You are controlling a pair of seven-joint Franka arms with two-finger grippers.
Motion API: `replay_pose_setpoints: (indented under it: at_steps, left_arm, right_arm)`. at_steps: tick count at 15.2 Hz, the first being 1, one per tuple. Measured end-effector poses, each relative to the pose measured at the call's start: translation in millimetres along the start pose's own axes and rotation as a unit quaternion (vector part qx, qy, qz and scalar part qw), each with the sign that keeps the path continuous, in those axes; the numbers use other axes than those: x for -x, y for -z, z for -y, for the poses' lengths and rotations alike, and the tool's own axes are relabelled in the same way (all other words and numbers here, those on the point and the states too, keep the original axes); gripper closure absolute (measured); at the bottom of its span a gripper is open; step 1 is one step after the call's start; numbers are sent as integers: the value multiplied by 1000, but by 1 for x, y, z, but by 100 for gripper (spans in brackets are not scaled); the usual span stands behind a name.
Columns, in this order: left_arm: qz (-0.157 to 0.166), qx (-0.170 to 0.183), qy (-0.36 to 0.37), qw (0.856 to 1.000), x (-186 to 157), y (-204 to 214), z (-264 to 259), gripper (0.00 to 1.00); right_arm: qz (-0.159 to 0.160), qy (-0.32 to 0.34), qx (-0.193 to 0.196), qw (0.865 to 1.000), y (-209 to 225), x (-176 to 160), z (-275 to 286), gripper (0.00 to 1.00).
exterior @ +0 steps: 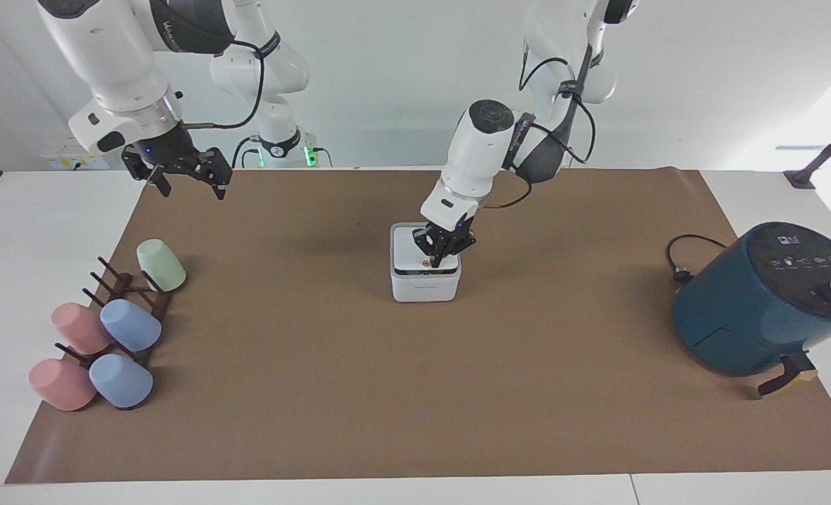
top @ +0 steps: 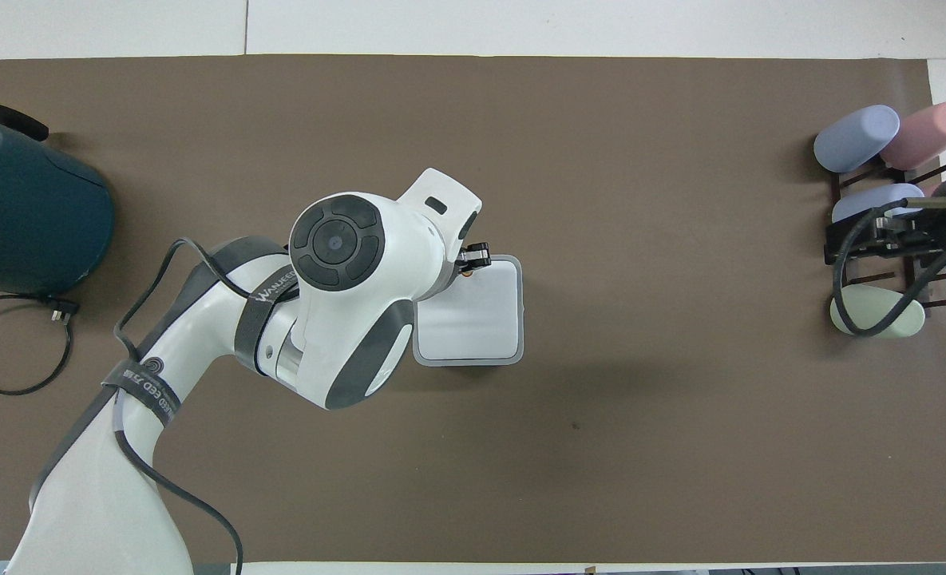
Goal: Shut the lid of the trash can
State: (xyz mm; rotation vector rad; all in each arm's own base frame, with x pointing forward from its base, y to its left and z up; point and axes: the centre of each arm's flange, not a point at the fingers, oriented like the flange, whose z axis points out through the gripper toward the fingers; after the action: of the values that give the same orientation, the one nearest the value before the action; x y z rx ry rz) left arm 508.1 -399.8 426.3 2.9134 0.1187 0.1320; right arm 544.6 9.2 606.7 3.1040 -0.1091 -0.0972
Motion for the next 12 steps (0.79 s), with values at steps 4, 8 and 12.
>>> replay_pose_setpoints:
  at_steps: [4,8,12]
  left_arm:
    - [-1,0,2,1000,-3,-10,1,99]
    - [-1,0,2,1000,-3,-11,1,99]
    - [-2,1,1,1000,-3,-13,1,99]
  right_arm:
    - [0,0,0,1000,0,0,0,0]
    - [0,0,0,1000,0,0,0,0]
    - [0,0,0,1000,0,0,0,0]
